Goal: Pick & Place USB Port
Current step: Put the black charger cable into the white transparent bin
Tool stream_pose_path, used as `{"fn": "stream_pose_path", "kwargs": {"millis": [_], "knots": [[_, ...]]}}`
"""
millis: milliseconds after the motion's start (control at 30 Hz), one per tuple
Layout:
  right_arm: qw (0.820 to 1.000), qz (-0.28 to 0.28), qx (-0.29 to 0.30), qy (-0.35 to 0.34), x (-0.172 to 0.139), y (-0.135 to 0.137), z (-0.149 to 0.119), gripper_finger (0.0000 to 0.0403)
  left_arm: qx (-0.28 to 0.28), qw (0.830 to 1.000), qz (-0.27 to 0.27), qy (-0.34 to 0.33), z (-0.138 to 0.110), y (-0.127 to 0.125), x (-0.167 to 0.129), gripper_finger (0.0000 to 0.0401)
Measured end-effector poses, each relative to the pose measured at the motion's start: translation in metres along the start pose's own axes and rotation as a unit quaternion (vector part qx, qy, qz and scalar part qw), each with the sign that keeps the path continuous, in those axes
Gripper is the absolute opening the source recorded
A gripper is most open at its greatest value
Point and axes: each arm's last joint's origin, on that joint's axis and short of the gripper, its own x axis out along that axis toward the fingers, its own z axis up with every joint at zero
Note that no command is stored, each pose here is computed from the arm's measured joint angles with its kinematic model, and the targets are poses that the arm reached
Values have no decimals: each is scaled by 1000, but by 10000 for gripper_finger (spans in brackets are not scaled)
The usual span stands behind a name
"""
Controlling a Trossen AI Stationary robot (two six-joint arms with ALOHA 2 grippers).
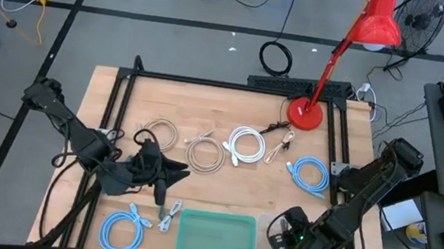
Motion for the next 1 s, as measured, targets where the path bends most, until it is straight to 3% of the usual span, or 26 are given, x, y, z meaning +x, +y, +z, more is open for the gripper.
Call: {"fn": "stream_pose_path", "kwargs": {"millis": [1000], "knots": [[999,-44,-2,13,17,3,7,29,-4,1000,-7,-3,-1,-3,-3,124]]}}
